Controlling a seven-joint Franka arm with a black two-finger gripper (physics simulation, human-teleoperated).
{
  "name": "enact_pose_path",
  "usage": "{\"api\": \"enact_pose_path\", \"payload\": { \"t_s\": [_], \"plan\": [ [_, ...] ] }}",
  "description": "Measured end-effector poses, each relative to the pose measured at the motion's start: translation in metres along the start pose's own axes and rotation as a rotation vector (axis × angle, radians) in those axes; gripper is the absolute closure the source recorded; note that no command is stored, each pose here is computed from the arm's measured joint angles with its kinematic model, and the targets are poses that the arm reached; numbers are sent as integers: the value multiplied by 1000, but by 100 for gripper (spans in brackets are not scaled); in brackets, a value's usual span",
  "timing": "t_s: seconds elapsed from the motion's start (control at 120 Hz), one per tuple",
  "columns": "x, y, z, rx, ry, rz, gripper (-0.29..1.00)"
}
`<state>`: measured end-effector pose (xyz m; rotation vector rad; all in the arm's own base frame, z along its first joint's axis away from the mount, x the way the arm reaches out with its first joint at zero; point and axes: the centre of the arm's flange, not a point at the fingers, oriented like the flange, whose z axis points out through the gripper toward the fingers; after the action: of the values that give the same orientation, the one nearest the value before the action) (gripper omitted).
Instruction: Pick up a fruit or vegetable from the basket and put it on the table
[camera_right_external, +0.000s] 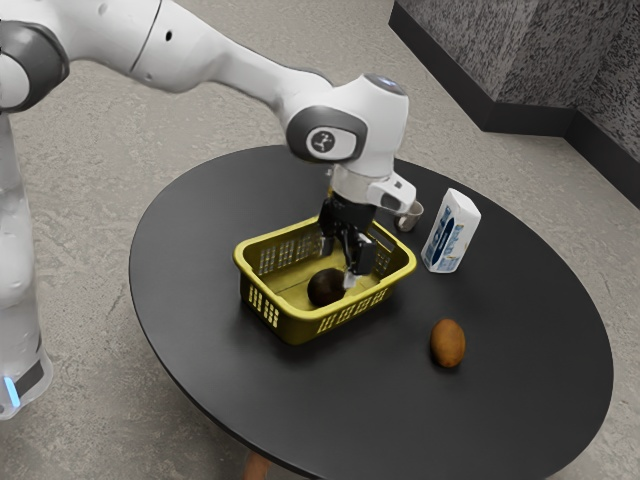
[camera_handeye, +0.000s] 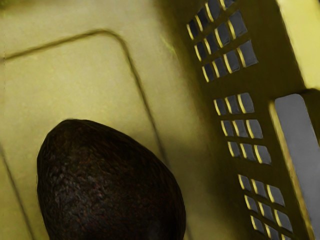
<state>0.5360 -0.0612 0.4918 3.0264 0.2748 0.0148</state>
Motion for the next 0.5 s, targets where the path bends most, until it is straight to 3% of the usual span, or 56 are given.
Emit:
{"api": "enact_pose_path", "payload": {
  "t_s": [0.15,0.5],
  "plan": [
    [20,-55,3,-6,15,-108,5],
    [10,-6,23,-4,-22,-21,0]
  ]
}}
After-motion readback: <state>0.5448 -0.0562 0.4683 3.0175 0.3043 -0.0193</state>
